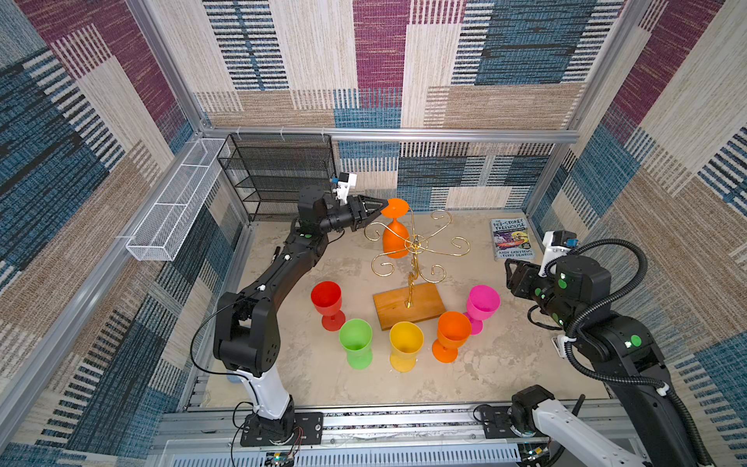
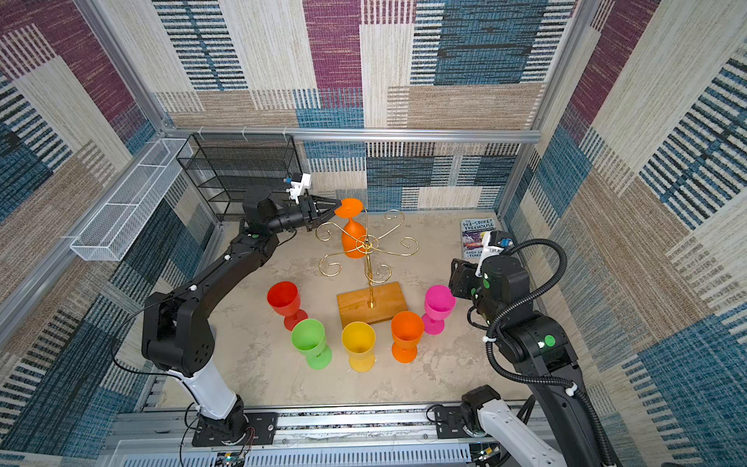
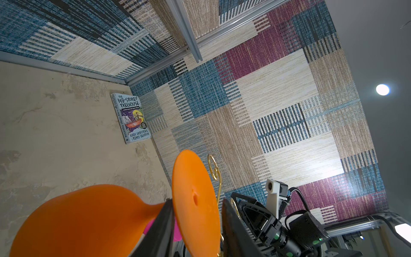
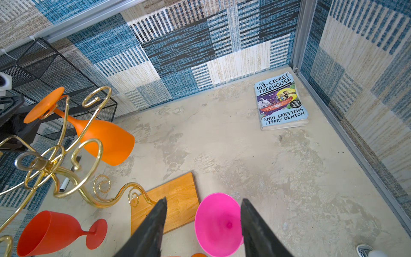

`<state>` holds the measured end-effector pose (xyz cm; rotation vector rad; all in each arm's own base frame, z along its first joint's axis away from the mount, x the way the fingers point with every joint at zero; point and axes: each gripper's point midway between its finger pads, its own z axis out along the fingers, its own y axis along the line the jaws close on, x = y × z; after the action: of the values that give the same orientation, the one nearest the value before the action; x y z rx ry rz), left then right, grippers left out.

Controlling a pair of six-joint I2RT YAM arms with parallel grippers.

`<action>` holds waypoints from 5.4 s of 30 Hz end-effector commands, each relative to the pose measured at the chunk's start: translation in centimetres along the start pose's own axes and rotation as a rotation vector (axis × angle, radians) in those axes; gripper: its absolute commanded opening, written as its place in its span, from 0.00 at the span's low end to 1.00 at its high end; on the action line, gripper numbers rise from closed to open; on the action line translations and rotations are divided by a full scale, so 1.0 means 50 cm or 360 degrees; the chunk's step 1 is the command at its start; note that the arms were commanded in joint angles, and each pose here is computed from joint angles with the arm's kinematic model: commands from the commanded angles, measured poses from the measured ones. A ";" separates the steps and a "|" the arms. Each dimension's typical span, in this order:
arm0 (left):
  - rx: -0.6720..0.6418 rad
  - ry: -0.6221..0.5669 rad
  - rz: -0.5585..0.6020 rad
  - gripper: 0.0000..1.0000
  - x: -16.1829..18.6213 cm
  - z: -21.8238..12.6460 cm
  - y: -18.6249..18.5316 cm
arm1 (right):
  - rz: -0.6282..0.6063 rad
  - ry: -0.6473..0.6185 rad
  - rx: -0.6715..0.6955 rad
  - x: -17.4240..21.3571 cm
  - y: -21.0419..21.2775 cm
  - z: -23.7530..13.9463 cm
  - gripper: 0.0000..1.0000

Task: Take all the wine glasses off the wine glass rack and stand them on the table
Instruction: 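Close the left gripper on the last orange glass's foot on the rack, then slide the orange glass off its rack arm with the left gripper, then raise the orange glass with the left gripper while the right gripper reaches toward it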

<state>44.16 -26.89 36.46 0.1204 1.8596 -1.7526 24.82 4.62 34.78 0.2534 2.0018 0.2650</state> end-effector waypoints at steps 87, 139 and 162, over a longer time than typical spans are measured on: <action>0.0189 0.0356 0.0176 0.00 0.049 -0.001 -0.098 | 0.0000 -0.0037 -0.0056 0.007 0.006 0.005 0.55; 0.0470 -0.0247 0.0733 0.00 0.033 -0.246 -0.522 | 0.0076 -0.0674 -0.0871 -0.117 0.172 -0.031 0.53; 0.1200 0.0044 0.0198 0.00 0.115 -0.136 -0.539 | 0.0186 -0.0811 -0.2240 -0.168 0.277 -0.034 0.58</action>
<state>25.87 -26.31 57.24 0.5104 1.1398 -2.2667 31.72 14.75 44.19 -0.2707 1.1087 1.3206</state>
